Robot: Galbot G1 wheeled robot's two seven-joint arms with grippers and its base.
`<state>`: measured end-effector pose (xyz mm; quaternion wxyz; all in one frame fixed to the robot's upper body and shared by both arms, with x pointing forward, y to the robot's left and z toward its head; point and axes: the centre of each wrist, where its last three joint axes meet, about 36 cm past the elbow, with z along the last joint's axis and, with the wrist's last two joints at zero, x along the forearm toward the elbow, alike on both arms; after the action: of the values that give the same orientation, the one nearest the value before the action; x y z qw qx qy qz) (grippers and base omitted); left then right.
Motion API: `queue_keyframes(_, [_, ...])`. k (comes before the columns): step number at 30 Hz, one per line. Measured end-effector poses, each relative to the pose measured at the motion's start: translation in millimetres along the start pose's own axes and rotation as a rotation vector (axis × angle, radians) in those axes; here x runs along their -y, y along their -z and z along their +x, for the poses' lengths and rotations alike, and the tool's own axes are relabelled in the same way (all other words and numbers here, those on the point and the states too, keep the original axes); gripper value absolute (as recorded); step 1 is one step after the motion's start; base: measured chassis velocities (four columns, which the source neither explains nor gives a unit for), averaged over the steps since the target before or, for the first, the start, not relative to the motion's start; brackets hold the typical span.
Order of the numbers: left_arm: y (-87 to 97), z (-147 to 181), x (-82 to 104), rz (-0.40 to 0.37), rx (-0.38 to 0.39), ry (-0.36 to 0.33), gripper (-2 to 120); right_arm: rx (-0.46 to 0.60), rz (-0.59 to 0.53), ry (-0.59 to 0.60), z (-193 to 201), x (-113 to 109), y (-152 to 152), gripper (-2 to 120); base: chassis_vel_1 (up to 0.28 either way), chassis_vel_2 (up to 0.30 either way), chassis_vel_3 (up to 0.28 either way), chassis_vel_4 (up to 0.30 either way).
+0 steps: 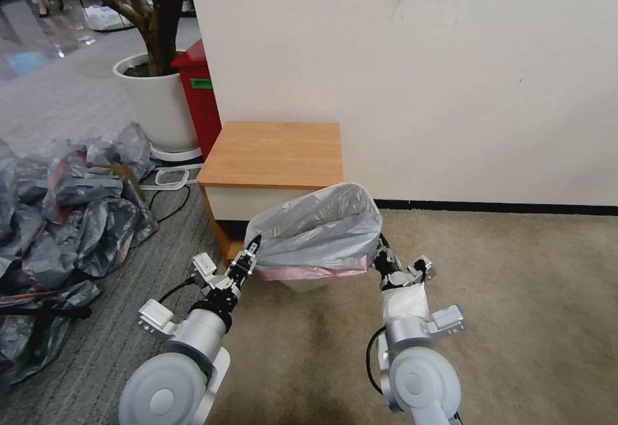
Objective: Pick up the garbage bag from the table and place it over the trash can.
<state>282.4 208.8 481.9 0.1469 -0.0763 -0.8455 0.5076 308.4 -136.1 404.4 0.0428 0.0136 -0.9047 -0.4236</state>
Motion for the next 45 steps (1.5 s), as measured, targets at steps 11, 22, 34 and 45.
queue_keyframes(11, [3.2, 5, 7.5, 0.017, -0.024, -0.03, 11, 0.042, 0.297, 0.035, -3, 27, -13, 0, 0.0, 0.0, 0.0, 0.0])
queue_keyframes(22, [5.8, 4, 4.7, -0.005, -0.02, -0.017, 10, 0.088, 0.294, 0.046, 10, 13, 1, 14, 0.0, 0.0, 0.0, 0.0])
queue_keyframes(34, [23.2, -15, -4.6, -0.216, 0.018, 0.052, 8, 0.17, 0.201, 0.106, 36, -10, 63, 57, 0.0, 0.0, 0.0, 0.0])
queue_keyframes(45, [20.1, -16, -7.7, -0.473, -0.049, 0.113, 8, 0.086, 0.629, 0.385, 42, -51, 140, 93, 0.0, 0.0, 0.0, 0.0])
